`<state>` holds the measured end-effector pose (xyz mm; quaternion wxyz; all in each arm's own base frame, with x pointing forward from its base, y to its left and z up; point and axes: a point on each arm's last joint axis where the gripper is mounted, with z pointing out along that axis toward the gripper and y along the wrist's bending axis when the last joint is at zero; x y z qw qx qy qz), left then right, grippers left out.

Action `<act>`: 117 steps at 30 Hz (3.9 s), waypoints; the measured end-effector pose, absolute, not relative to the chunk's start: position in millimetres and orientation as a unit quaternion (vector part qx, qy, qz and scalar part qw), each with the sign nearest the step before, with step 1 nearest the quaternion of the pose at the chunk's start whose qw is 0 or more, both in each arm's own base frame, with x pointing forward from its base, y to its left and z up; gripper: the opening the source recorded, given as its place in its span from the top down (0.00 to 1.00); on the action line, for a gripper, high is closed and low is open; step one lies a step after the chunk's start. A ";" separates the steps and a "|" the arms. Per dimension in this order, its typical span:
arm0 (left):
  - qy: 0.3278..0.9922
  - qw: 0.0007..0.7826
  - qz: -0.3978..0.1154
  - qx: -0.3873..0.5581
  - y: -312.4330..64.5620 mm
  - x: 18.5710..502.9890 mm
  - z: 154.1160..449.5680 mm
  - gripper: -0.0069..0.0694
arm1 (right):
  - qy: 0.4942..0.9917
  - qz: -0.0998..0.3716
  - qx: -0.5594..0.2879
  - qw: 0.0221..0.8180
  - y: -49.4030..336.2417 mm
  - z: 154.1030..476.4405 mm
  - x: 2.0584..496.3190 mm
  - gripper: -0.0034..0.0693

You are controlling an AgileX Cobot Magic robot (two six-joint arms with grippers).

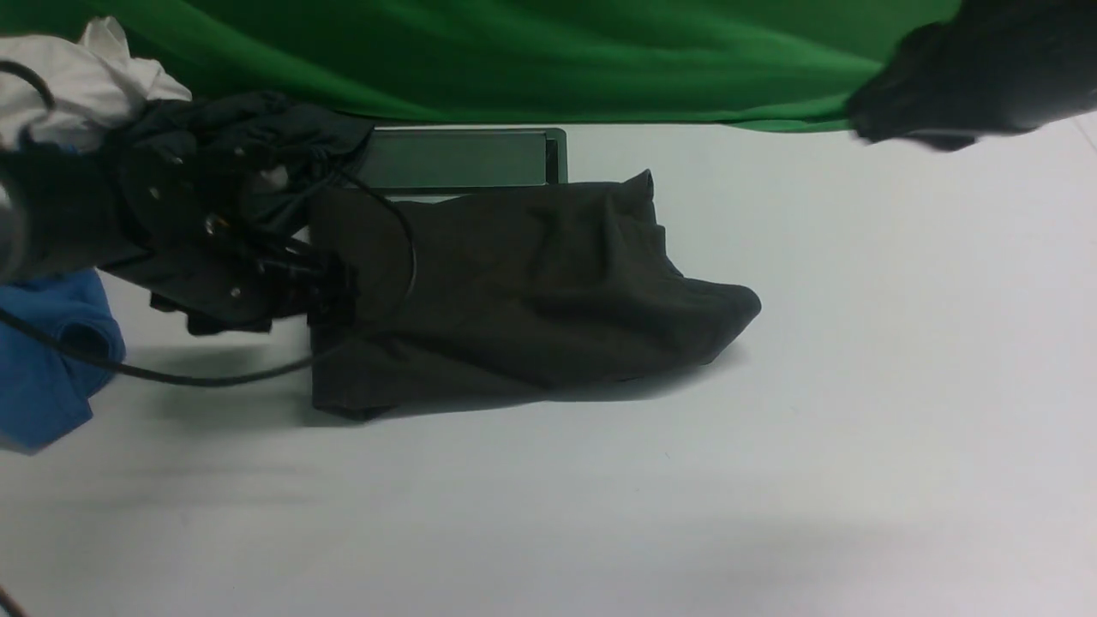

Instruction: Fold a long-sleeved shirt on a white desktop.

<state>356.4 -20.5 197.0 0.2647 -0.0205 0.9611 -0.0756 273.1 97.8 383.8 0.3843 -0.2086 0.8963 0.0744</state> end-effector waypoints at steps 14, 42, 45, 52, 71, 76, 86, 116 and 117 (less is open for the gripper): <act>0.914 0.382 -0.129 0.045 -30.2 269.3 348.0 0.00 | 0.811 0.095 -0.144 0.559 48.4 323.3 143.6 0.80; 0.804 0.558 -0.149 0.141 -33.9 -6.1 367.4 0.89 | 0.648 0.128 -0.096 0.745 18.4 289.8 55.4 0.67; 0.802 0.561 -0.148 0.142 -33.8 -6.5 367.5 0.89 | 0.648 0.128 -0.096 0.745 18.4 289.7 55.4 0.66; 0.799 0.571 -0.124 0.142 -30.5 -3.9 367.0 0.89 | 0.648 0.128 -0.096 0.745 18.4 289.7 55.4 0.63; 0.777 0.629 -0.003 0.004 -0.5 54.9 184.5 0.89 | 0.652 0.129 -0.096 0.741 18.6 288.8 55.5 0.62; 0.775 0.632 -0.003 0.004 -0.5 54.8 185.1 0.89 | 0.652 0.129 -0.096 0.741 18.6 288.6 55.5 0.62; 0.771 0.636 0.015 0.025 -0.5 55.0 186.1 0.89 | 0.652 0.129 -0.096 0.741 18.6 288.6 55.5 0.62; 0.766 0.642 0.016 0.026 -0.5 55.2 187.5 0.88 | 0.672 0.127 -0.100 0.722 19.5 278.9 57.2 0.62; 0.766 0.642 0.016 0.026 -0.5 55.2 187.5 0.88 | 0.671 0.126 -0.099 0.724 19.1 279.0 56.6 0.62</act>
